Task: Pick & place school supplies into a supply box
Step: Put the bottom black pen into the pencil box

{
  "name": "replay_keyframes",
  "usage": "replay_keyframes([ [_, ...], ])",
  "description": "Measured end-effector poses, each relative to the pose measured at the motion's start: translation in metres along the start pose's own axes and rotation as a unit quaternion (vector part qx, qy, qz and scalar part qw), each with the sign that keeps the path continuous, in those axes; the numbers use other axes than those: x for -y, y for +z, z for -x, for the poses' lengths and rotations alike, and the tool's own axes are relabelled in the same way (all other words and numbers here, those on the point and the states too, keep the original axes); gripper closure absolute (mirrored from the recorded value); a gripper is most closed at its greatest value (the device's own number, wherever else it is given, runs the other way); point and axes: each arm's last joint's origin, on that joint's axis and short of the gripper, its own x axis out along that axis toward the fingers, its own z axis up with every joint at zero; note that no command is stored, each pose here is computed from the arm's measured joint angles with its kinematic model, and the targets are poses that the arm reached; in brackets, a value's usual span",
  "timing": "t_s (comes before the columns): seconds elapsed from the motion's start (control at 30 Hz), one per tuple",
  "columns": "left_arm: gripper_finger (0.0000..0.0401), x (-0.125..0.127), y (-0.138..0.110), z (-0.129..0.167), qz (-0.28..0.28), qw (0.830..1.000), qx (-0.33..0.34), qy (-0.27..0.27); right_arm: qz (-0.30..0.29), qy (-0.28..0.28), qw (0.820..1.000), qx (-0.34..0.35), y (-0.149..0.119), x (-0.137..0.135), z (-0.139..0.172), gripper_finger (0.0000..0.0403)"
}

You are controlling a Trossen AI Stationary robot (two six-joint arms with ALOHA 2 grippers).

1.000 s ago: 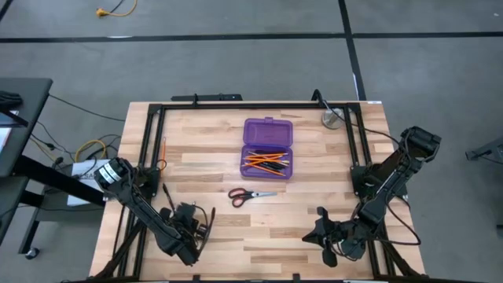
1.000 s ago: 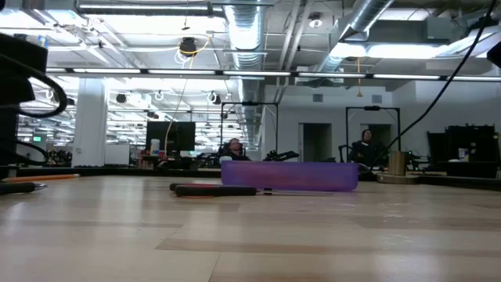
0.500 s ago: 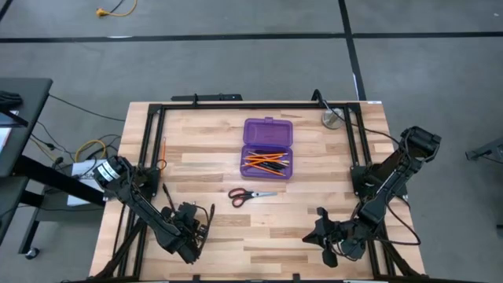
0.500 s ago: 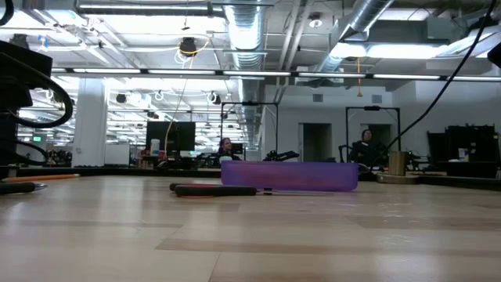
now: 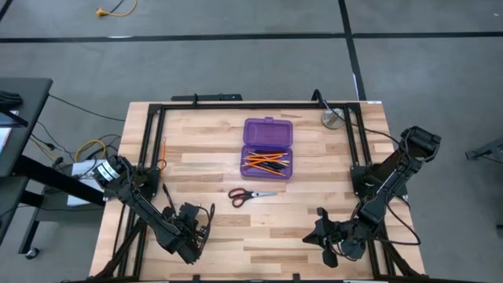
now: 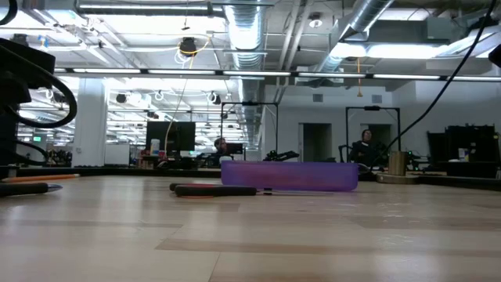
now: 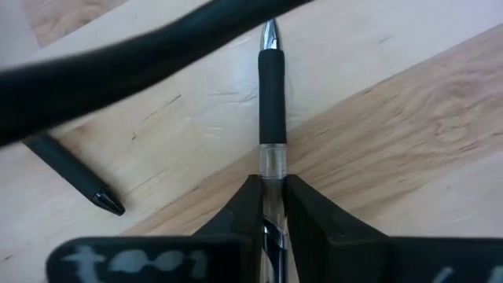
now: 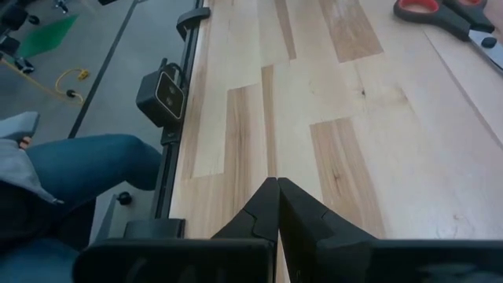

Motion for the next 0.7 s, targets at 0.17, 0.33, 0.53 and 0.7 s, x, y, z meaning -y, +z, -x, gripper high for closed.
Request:
replay_keyframes([
  [0.17,0.0374,0.002,0.000,0.002,-0.004,1.000,0.005,-0.003,0.000,0.000,1.000,0.000,0.000,0.000,0.000,0.0403],
  [0.33,0.0379,0.008,0.002,0.013,-0.018,1.000,0.022,0.000,0.000,0.000,1.000,0.000,0.000,0.000,0.000,0.0403],
  [0.53,0.0377,0.024,0.019,0.029,-0.058,0.997,0.041,-0.011,0.001,0.001,1.000,0.000,0.000,0.000,0.000,0.0403],
  [0.7,0.0379,0.042,0.056,0.045,-0.122,0.990,0.069,-0.001,0.003,0.004,1.000,-0.002,-0.002,-0.002,0.001,0.0403],
])
